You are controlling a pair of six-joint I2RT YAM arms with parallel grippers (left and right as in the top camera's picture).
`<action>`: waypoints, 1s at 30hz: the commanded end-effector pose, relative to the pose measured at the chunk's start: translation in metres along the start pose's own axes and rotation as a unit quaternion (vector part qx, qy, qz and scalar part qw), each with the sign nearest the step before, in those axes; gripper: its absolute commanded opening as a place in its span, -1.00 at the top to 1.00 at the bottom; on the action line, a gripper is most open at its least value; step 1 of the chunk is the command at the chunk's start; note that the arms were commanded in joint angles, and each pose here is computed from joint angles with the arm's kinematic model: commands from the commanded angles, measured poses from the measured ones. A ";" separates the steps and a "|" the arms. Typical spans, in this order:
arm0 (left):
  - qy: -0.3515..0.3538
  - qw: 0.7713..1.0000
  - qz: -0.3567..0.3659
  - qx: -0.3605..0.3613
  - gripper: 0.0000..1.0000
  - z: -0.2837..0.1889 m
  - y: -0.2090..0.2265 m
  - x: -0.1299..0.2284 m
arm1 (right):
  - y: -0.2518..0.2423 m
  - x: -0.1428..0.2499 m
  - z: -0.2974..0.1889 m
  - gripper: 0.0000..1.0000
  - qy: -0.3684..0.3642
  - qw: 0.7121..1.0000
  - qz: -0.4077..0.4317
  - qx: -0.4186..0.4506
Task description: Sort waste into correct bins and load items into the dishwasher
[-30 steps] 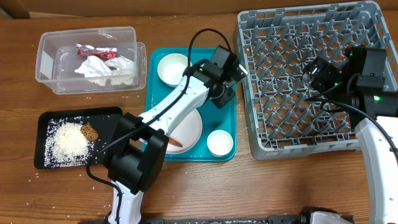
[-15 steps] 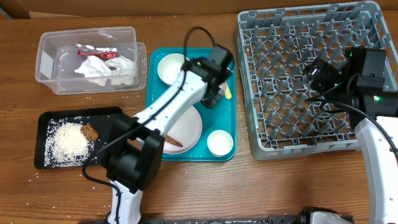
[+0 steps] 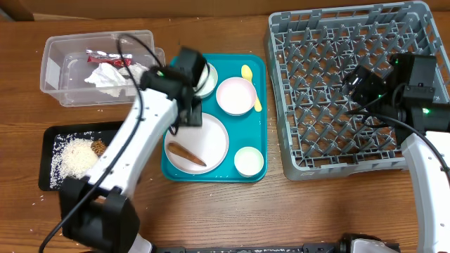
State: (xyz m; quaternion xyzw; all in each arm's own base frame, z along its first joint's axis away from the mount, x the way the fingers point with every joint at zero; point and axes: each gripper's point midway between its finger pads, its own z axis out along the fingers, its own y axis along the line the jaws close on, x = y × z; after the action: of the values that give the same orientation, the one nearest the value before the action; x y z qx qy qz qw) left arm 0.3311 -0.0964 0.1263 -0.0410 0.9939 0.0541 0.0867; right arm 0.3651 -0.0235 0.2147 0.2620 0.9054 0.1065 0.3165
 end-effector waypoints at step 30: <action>0.077 0.990 -0.117 -0.010 -0.30 0.111 0.006 0.079 | 0.002 -0.002 -0.011 -1.00 -0.002 1.000 -0.014 -0.002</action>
State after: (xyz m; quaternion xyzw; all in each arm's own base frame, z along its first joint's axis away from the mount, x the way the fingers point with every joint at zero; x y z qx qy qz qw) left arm 0.2731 -0.0971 0.0130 -0.1103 0.9936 0.0241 -0.0023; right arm 0.3585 -0.0228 0.2096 0.2583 0.9123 0.1015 0.3013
